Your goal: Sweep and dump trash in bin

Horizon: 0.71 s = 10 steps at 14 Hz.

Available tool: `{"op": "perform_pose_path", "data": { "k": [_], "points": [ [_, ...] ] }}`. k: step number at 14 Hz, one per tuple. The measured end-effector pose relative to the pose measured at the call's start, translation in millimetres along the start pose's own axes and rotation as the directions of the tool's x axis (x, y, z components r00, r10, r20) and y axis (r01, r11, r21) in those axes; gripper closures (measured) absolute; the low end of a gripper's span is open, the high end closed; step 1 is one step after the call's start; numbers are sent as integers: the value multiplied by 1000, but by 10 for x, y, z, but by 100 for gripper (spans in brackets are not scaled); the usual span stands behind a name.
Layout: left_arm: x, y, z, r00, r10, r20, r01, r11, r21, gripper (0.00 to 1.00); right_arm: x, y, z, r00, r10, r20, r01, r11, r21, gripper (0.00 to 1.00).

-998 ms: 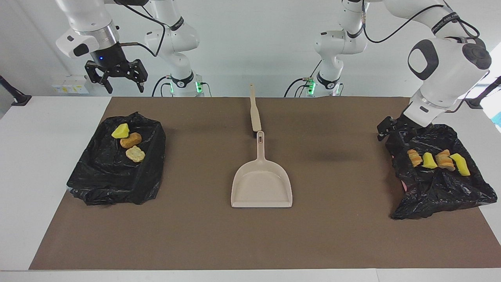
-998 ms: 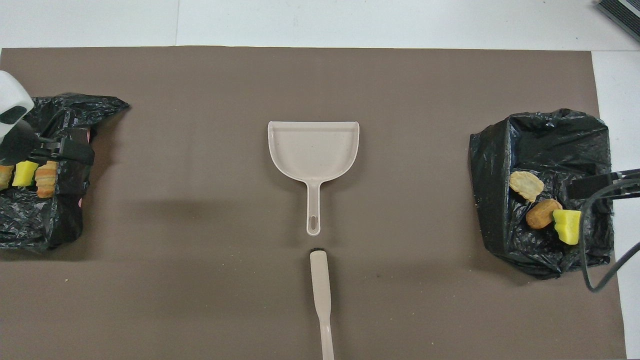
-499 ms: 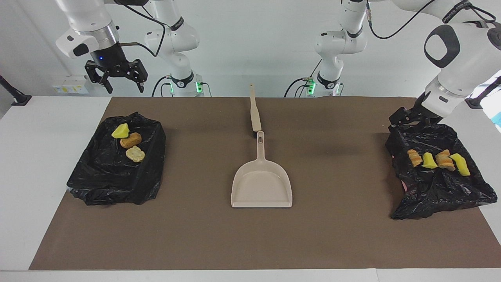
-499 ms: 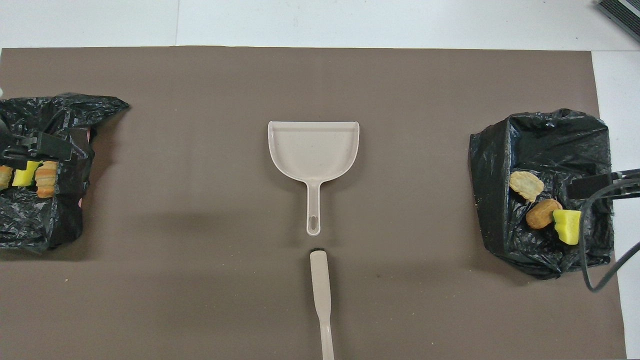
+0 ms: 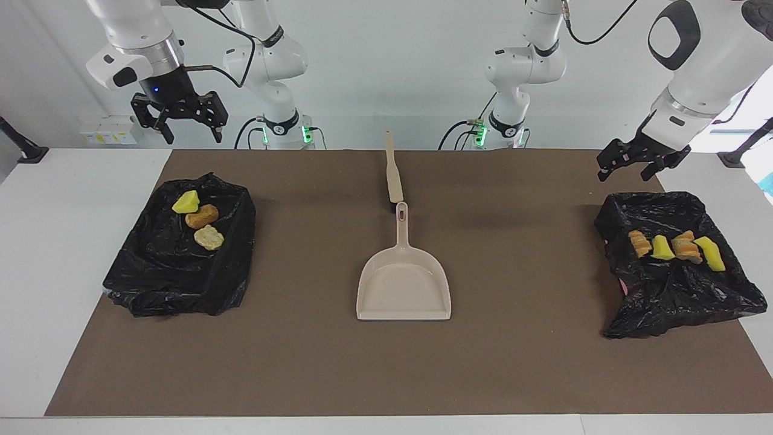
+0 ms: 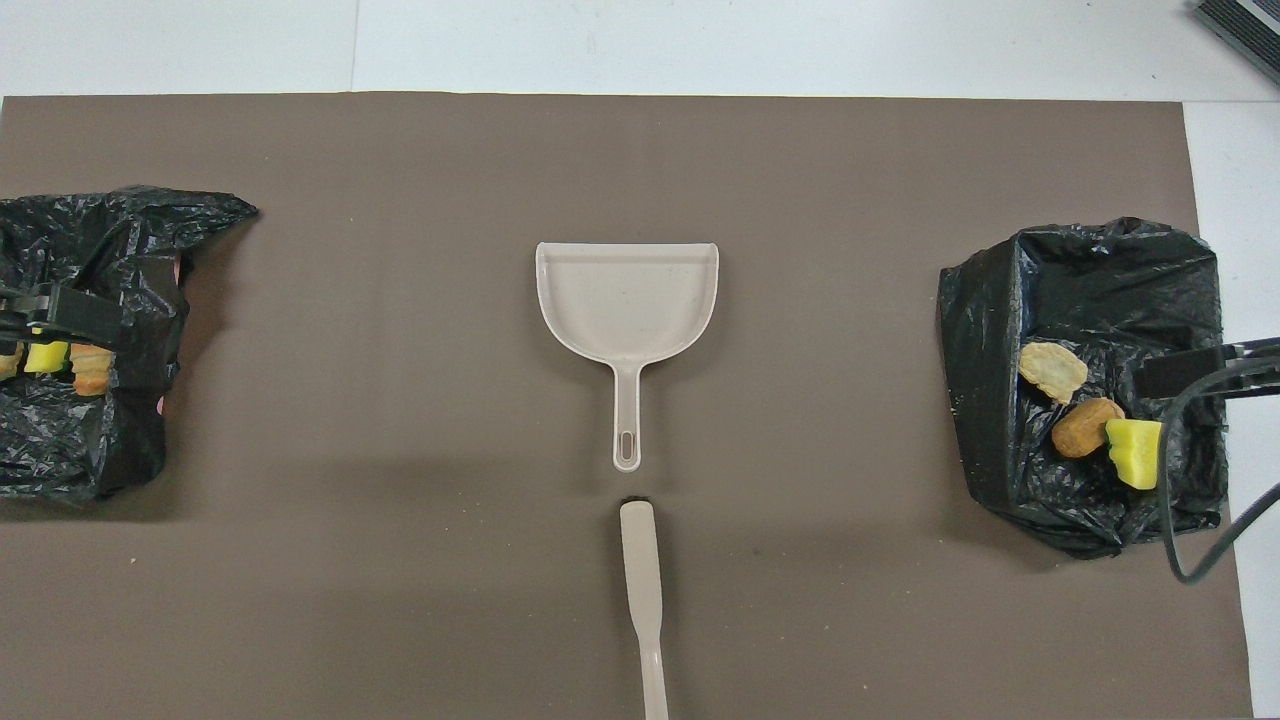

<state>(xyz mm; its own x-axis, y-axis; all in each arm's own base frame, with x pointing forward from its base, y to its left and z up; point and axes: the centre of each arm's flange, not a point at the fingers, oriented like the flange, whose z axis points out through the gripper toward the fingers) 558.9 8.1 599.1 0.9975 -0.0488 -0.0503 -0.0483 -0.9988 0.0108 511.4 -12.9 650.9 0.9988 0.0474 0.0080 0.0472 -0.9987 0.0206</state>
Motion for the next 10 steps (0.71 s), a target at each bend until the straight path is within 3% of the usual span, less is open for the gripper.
{"op": "perform_pose_path", "data": {
  "k": [10],
  "points": [
    [-18,16,0,999,52,-1,-52,999,0,0,0,0,0,1000,0,0,0,1000,0,0]
  ]
}}
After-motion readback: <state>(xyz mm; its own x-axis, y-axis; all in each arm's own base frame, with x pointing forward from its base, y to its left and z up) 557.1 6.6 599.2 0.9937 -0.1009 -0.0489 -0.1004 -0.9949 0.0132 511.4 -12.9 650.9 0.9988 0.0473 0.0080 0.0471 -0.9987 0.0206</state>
